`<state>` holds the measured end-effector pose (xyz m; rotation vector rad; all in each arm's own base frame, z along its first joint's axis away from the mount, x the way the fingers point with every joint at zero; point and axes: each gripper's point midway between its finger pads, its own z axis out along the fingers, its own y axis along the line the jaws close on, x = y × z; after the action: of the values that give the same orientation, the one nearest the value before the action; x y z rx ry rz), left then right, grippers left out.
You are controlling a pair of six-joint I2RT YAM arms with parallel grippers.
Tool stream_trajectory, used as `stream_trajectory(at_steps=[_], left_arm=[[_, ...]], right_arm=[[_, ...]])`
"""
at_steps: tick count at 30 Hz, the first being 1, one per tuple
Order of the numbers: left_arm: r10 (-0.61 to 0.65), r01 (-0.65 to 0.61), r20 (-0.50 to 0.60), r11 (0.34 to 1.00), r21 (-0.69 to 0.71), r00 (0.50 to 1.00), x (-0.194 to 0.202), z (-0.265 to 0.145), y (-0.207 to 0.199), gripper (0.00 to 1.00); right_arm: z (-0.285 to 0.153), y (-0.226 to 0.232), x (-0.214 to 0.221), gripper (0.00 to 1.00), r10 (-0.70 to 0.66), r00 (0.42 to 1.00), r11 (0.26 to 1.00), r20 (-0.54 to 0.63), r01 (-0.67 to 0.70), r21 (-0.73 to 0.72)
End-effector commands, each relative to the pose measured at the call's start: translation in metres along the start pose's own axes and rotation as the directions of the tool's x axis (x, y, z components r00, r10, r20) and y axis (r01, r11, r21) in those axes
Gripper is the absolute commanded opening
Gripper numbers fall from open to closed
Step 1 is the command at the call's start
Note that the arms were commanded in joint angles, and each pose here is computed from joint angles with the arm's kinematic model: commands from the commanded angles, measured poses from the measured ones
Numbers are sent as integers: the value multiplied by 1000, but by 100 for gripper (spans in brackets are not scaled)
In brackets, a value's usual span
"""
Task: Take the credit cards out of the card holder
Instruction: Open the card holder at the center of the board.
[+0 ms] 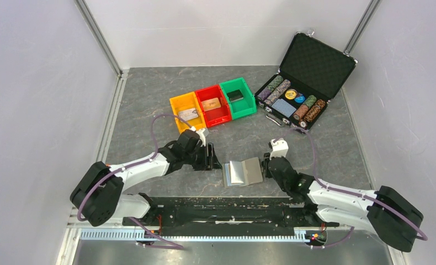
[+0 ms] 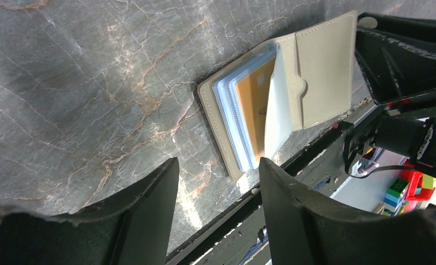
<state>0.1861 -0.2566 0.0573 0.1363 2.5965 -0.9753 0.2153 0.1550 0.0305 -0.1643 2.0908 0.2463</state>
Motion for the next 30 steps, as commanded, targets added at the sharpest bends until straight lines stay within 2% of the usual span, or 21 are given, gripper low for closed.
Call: stream_trajectory(at_steps=[1,6,12,17,21,23,28,30], left_arm=[[-8,7,22,999,51,1000,-5,0,-14,62],[-3,1,41,999,42,999,-6,-3,-12,62],[-5,4,43,1000,28,999,-3,-3,-7,62],[0,-2,45,1000,26,999,-1,-4,-5,62],[1,-2,45,1000,23,999,0,-4,-3,62],[-1,0,43,1000,20,999,1,-3,-2,61],[-14,14,55,1000,0,998,1,-3,3,60],[-17,17,64,1000,-8,998,1,-3,5,60]], right_arm=[[-6,14,-33,34,3,1000,1000,1,-3,-20],[-21,39,-63,42,23,1000,993,-18,-24,-112],[-36,71,-92,44,72,997,968,-36,-78,-238],[-43,93,-110,51,92,995,947,-37,-99,-306],[-50,109,-125,49,117,993,927,5,-107,-360],[-55,125,-123,45,133,991,901,7,-118,-418],[-59,166,-90,46,84,993,849,-86,-117,-515],[-70,190,-80,42,95,987,772,-127,-154,-617]])
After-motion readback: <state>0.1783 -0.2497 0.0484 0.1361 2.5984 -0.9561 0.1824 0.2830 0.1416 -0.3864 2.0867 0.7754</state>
